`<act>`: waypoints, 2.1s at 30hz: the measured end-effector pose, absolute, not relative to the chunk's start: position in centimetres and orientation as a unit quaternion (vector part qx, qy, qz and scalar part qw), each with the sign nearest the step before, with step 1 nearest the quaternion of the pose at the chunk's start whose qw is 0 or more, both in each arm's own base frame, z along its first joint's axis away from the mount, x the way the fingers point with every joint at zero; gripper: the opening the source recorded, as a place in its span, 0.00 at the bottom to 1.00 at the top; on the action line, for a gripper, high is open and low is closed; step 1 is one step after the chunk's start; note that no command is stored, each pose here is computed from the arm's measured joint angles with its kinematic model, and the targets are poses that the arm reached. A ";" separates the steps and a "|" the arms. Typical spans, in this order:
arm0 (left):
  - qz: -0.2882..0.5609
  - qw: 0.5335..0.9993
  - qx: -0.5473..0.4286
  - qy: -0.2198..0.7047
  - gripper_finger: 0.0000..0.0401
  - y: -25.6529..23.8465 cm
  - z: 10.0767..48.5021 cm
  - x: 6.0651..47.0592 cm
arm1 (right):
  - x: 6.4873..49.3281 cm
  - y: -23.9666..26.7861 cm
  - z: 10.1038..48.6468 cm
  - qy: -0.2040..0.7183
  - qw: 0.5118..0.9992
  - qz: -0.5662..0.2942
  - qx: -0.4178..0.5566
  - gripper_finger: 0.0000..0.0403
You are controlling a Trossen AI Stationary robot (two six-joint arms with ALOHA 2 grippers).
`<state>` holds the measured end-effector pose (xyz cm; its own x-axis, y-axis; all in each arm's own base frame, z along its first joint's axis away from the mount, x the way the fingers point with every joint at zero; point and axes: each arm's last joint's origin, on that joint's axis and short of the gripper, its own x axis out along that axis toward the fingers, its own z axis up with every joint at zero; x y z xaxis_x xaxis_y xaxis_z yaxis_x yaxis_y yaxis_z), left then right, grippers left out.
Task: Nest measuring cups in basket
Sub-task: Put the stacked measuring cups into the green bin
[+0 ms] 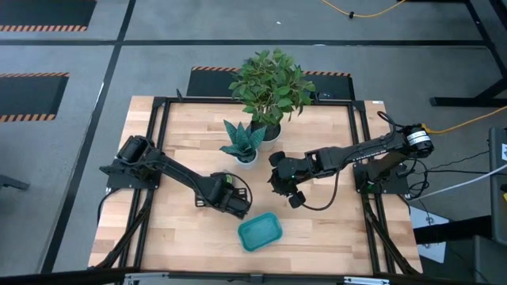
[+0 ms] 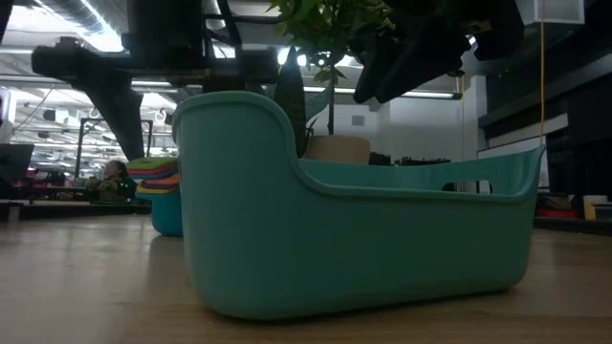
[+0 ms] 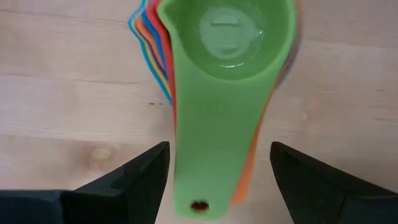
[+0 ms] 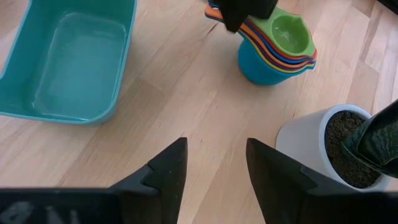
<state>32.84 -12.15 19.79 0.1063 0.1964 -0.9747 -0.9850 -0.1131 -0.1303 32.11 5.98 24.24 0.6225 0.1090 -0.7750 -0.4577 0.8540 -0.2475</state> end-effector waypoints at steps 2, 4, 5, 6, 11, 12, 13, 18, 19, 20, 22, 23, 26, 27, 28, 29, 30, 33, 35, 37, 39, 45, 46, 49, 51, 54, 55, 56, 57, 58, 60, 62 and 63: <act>0.553 0.538 -0.501 0.393 0.68 -12.2 19.1 32.9 | 32.1 6.0 24.2 0.403 0.874 0.162 -0.216 0.42; 0.556 0.535 -0.497 0.396 0.68 -12.3 18.4 33.2 | 32.1 6.0 24.2 0.403 0.874 0.162 -0.216 0.42; 0.560 0.534 -0.493 0.398 0.68 -12.3 18.0 33.3 | 32.1 6.0 24.2 0.404 0.874 0.162 -0.216 0.42; 0.561 0.533 -0.490 0.401 0.68 -12.3 17.6 33.4 | 32.1 6.0 24.2 0.404 0.874 0.162 -0.216 0.42; 0.569 0.533 -0.474 0.409 0.68 -12.3 16.6 33.6 | 32.1 6.0 24.2 0.404 0.874 0.162 -0.216 0.42; 0.568 0.535 -0.470 0.413 0.68 -12.2 16.5 33.6 | 32.1 6.0 24.2 0.404 0.874 0.162 -0.216 0.42; 0.567 0.536 -0.467 0.416 0.68 -12.2 16.5 33.6 | 32.1 6.0 24.2 0.404 0.874 0.162 -0.216 0.42; 0.558 0.546 -0.456 0.427 0.68 -12.2 16.5 33.6 | 32.1 6.0 24.2 0.404 0.874 0.162 -0.216 0.42; 0.557 0.546 -0.456 0.428 0.68 -12.2 16.5 33.6 | 32.1 6.0 24.2 0.404 0.874 0.162 -0.216 0.42; 0.557 0.547 -0.455 0.428 0.68 -12.2 16.5 33.6 | 32.1 6.0 24.2 0.404 0.874 0.162 -0.216 0.42; 0.552 0.552 -0.449 0.434 0.68 -12.2 16.5 33.6 | 32.1 6.0 24.2 0.404 0.874 0.162 -0.216 0.42; 0.548 0.558 -0.442 0.439 0.68 -12.2 16.5 33.6 | 32.1 6.0 24.2 0.404 0.874 0.162 -0.216 0.42; 0.528 0.578 -0.417 0.462 0.68 -12.1 16.5 33.7 | 32.1 6.0 24.2 0.404 0.874 0.162 -0.216 0.42; 0.523 0.582 -0.410 0.468 0.68 -12.1 16.5 33.7 | 32.1 6.0 24.2 0.404 0.874 0.162 -0.217 0.42; 0.520 0.586 -0.405 0.472 0.68 -12.1 16.5 33.7 | 32.1 6.0 24.2 0.404 0.874 0.162 -0.217 0.42; 0.518 0.588 -0.403 0.474 0.68 -12.1 16.5 33.7 | 32.1 6.0 24.2 0.404 0.874 0.162 -0.217 0.42; 0.517 0.588 -0.402 0.474 0.68 -12.1 16.5 33.7 | 32.1 6.0 24.2 0.404 0.874 0.163 -0.217 0.42; 0.517 0.588 -0.402 0.475 0.68 -12.1 16.5 33.7 | 32.1 6.0 24.2 0.404 0.874 0.163 -0.217 0.42; 0.517 0.588 -0.402 0.475 0.68 -12.1 16.5 33.7 | 32.1 6.0 24.2 0.403 0.874 0.162 -0.217 0.42; 0.517 0.588 -0.402 0.475 0.68 -12.1 16.5 33.7 | 32.1 6.0 24.2 0.403 0.874 0.162 -0.217 0.42; 0.516 0.585 -0.404 0.478 0.68 -12.1 16.5 33.7 | 32.1 6.0 24.2 0.403 0.874 0.163 -0.217 0.42; 0.517 0.592 -0.399 0.472 0.68 -12.2 16.5 33.6 | 32.1 6.0 24.2 0.403 0.874 0.163 -0.217 0.42; 0.517 0.593 -0.399 0.471 0.68 -12.2 16.5 33.6 | 32.1 6.0 24.2 0.403 0.874 0.163 -0.217 0.42; 0.517 0.594 -0.399 0.470 0.68 -12.2 16.5 33.7 | 32.1 6.0 24.2 0.403 0.874 0.162 -0.217 0.42; 0.517 0.594 -0.400 0.470 0.68 -12.2 16.5 33.7 | 32.1 6.0 24.2 0.403 0.874 0.162 -0.217 0.42; 0.516 0.588 -0.404 0.474 0.67 -12.2 16.5 33.6 | 32.1 6.0 24.2 0.405 0.873 0.163 -0.217 0.42; 0.516 0.588 -0.404 0.474 0.66 -12.3 16.5 33.6 | 32.0 6.0 24.2 0.408 0.872 0.163 -0.217 0.42; 0.516 0.588 -0.405 0.474 0.65 -12.3 16.5 33.6 | 31.9 5.9 24.1 0.413 0.869 0.164 -0.217 0.42; 0.516 0.587 -0.405 0.473 0.64 -12.2 16.5 33.6 | 31.8 5.9 24.1 0.419 0.866 0.165 -0.217 0.42; 0.516 0.587 -0.405 0.473 0.62 -12.2 16.5 33.6 | 31.6 5.9 24.1 0.426 0.863 0.166 -0.216 0.42; 0.516 0.588 -0.405 0.473 0.58 -12.2 16.5 33.6 | 31.1 5.8 24.4 0.435 0.859 0.165 -0.212 0.42; 0.516 0.588 -0.405 0.473 0.54 -12.3 16.5 33.6 | 30.5 5.7 24.7 0.446 0.856 0.163 -0.206 0.42; 0.516 0.588 -0.405 0.473 0.52 -12.3 16.5 33.6 | 30.1 5.6 24.9 0.453 0.852 0.164 -0.205 0.42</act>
<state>33.64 -12.26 16.48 0.0192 0.2231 -0.9746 -0.9902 0.1389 0.0123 30.11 5.61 24.88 0.5355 0.0929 -0.8394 -0.4647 0.8624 -0.2010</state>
